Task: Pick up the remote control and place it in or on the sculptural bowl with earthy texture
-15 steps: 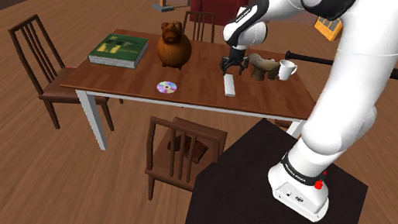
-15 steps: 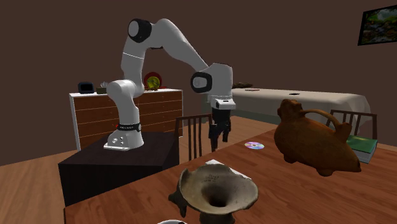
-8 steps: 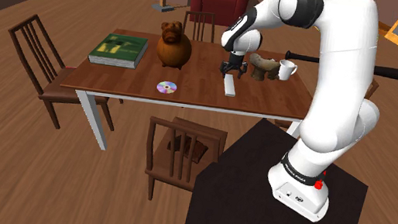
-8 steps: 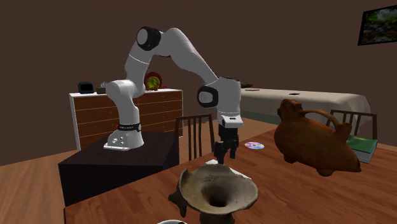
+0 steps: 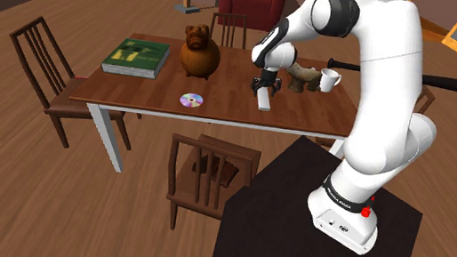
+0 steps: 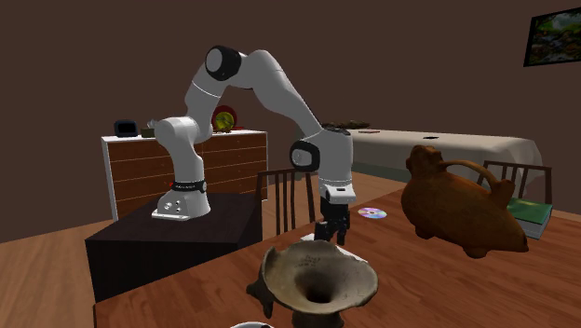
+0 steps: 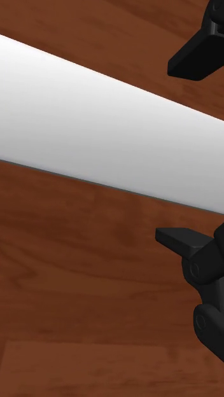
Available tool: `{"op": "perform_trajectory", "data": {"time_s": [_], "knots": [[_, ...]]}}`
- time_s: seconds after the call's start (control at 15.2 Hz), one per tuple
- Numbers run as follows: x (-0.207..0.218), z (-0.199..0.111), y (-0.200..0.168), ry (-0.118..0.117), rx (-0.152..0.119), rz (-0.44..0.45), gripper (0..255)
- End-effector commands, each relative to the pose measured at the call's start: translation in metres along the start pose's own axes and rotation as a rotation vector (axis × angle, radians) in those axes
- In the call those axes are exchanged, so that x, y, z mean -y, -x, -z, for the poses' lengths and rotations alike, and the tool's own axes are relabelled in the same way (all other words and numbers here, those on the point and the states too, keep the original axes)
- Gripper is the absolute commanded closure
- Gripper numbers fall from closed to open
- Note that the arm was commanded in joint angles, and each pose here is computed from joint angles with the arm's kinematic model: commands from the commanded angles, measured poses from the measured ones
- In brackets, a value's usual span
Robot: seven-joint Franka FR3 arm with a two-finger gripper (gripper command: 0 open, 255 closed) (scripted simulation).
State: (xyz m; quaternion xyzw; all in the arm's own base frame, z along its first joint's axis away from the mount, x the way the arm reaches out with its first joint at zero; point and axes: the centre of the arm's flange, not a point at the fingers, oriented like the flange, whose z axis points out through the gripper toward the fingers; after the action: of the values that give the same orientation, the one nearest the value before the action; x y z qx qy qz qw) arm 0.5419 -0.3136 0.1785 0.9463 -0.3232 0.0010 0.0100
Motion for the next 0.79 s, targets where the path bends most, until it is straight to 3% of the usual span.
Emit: {"op": "perform_trajectory", "data": {"time_s": [0.0, 0.33, 0.4, 0.73], "knots": [[-0.0002, -0.0017, -0.0005, 0.000, 0.000, 0.000, 0], [-0.0002, -0.0017, -0.0004, 0.000, 0.000, 0.000, 0], [-0.0002, -0.0017, -0.0004, 0.000, 0.000, 0.000, 255], [-0.0003, -0.0016, -0.0006, 0.000, 0.000, 0.000, 255]]}}
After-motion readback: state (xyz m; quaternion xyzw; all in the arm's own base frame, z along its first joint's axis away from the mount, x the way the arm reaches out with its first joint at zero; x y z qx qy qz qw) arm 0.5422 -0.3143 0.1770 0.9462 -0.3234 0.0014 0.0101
